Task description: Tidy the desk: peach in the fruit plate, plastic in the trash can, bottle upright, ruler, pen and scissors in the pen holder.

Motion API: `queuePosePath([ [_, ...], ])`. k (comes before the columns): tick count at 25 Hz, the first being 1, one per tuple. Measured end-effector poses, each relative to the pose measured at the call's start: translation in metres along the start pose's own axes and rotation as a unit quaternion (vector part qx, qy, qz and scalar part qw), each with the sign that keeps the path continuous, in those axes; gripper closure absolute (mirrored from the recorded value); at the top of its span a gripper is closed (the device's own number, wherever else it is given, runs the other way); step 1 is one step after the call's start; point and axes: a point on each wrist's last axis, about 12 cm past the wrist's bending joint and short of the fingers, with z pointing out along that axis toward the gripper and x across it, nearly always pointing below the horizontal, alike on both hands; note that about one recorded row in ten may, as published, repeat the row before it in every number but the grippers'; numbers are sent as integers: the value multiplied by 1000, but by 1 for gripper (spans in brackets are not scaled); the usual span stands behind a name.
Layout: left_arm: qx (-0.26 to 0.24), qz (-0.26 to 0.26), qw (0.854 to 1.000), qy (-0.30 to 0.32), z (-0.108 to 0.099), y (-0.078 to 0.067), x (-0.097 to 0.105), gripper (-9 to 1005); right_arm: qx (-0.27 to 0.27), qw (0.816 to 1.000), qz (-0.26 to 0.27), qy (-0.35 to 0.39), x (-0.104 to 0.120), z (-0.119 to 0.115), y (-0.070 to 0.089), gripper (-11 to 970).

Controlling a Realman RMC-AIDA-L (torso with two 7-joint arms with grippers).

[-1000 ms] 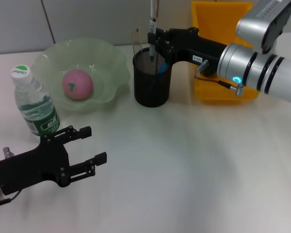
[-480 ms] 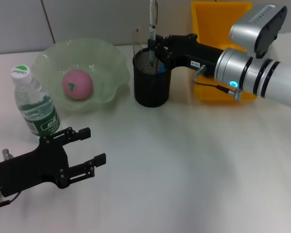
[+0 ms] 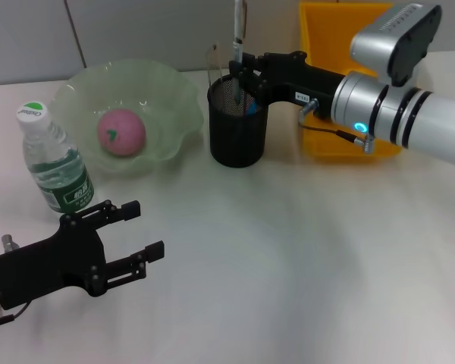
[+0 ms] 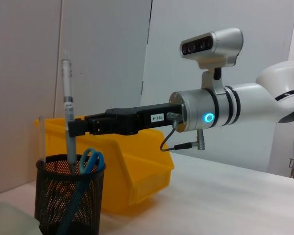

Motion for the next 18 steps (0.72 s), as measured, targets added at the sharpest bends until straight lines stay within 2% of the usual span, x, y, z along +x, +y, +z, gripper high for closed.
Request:
queuePosePath([
  [3, 0, 0, 1000, -1, -1, 0, 0, 243, 6, 1000, 2, 13, 1, 5, 1, 828],
  [9, -2, 0, 1000, -1, -2, 1, 0, 243, 3, 1000, 3, 16, 2, 6, 2, 620],
  [14, -2, 0, 1000, -1, -2, 0, 0, 243, 0, 1000, 10, 6, 2, 3, 2, 410],
  [18, -3, -1, 1000, -1, -2, 0, 0, 243, -3, 1000, 24, -4, 0, -1, 1, 337],
])
